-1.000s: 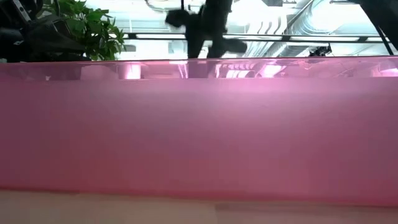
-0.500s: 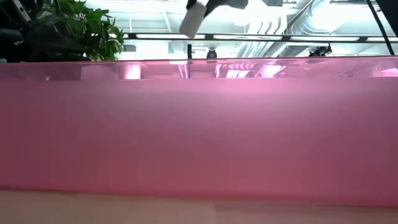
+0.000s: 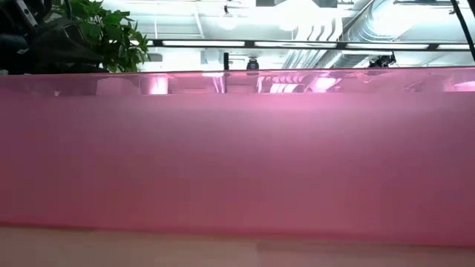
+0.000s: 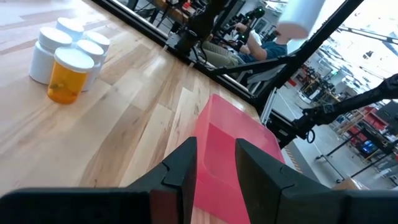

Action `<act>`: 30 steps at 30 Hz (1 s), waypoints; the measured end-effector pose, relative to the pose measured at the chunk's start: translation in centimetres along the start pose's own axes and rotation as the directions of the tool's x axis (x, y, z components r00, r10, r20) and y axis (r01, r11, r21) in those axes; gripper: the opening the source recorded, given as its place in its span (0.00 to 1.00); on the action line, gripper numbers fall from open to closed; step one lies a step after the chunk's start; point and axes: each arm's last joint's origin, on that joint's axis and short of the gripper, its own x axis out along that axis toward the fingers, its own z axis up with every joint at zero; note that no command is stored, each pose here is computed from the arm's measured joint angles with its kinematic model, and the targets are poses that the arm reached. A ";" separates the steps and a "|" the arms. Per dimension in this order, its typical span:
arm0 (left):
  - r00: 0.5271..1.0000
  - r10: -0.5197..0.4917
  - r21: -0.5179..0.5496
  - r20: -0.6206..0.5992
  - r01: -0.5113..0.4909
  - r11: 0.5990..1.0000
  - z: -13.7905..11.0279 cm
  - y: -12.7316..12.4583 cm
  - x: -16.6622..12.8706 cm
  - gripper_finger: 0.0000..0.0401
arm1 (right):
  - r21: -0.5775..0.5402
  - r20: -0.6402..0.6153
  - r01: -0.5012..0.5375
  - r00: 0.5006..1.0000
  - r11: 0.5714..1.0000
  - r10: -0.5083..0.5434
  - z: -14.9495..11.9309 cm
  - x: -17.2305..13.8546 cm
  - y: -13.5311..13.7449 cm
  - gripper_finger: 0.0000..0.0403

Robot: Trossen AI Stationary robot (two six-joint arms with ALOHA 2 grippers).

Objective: Pick and place pill bottles into a basket
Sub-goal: Put the white pill bottle into the red bin

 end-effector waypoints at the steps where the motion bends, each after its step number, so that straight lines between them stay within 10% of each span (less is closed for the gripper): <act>1: 1.000 0.000 0.000 0.000 0.000 1.000 0.0 0.0 0.0 0.36 | 0.008 -0.018 0.014 1.000 1.000 -0.014 -0.4 0.2 0.1 0.37; 18: 1.000 0.001 0.000 0.000 -0.001 1.000 0.0 0.0 0.0 0.36 | 0.059 -0.328 0.321 0.901 0.945 -0.286 -6.6 9.1 -3.1 0.37; 30: 1.000 0.001 0.000 0.000 -0.001 1.000 0.0 0.0 0.0 0.36 | 0.084 -0.307 0.308 0.913 0.948 -0.269 -10.1 11.8 -2.5 0.37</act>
